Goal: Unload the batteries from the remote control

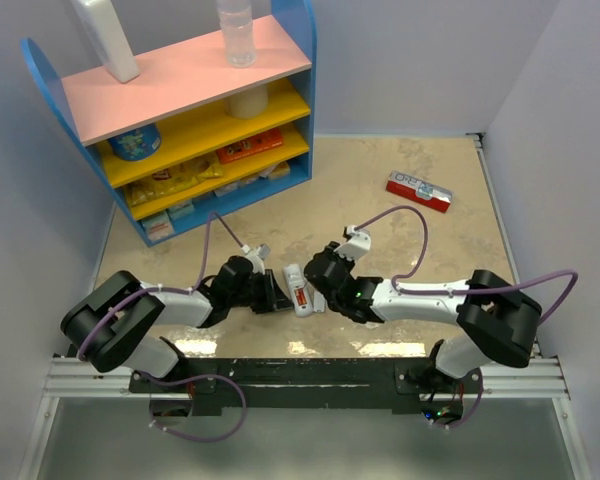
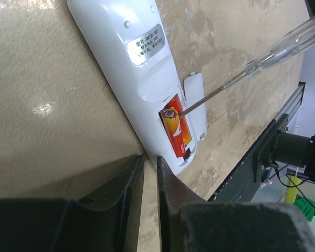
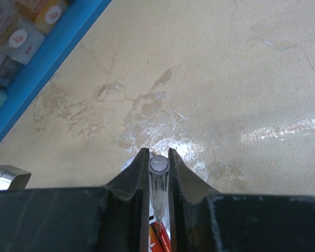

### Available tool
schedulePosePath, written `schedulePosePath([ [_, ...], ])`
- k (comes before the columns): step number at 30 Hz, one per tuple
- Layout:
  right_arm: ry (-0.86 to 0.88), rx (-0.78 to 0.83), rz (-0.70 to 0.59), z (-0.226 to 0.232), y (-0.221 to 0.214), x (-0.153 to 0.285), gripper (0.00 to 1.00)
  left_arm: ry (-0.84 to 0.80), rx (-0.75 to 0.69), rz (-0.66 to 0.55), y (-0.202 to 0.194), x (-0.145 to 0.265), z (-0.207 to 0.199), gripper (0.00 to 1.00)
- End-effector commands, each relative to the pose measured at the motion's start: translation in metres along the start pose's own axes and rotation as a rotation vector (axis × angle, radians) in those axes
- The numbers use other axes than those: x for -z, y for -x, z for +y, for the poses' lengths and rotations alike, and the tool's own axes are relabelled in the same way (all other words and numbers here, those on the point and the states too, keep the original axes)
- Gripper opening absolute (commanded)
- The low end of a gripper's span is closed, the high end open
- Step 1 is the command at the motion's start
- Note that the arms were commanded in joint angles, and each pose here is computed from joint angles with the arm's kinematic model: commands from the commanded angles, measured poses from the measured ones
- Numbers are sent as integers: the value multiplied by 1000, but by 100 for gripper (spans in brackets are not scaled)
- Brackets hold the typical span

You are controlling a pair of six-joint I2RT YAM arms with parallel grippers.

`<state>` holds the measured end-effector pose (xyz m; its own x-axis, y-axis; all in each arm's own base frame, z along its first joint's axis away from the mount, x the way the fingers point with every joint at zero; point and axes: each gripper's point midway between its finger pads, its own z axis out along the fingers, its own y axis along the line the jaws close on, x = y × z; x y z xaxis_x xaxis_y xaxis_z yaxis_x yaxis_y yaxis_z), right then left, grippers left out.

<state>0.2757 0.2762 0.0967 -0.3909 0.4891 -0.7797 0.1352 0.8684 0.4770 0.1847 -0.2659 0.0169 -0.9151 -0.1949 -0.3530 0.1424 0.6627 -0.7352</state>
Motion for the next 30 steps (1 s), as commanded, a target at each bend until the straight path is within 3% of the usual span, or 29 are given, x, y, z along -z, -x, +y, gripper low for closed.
schedulePosePath([
  [1,47,-88,78,0,-11,6,0,91,-32,4,0,-7,17,21],
  [11,124,-151,200,0,-23,1,0,132,-44,-7,6,-11,23,21],
  [21,114,-189,294,-34,-47,-16,0,160,-53,-4,7,-12,27,22],
  [30,155,-202,298,-32,-34,-22,0,177,-58,-2,9,-13,29,22],
])
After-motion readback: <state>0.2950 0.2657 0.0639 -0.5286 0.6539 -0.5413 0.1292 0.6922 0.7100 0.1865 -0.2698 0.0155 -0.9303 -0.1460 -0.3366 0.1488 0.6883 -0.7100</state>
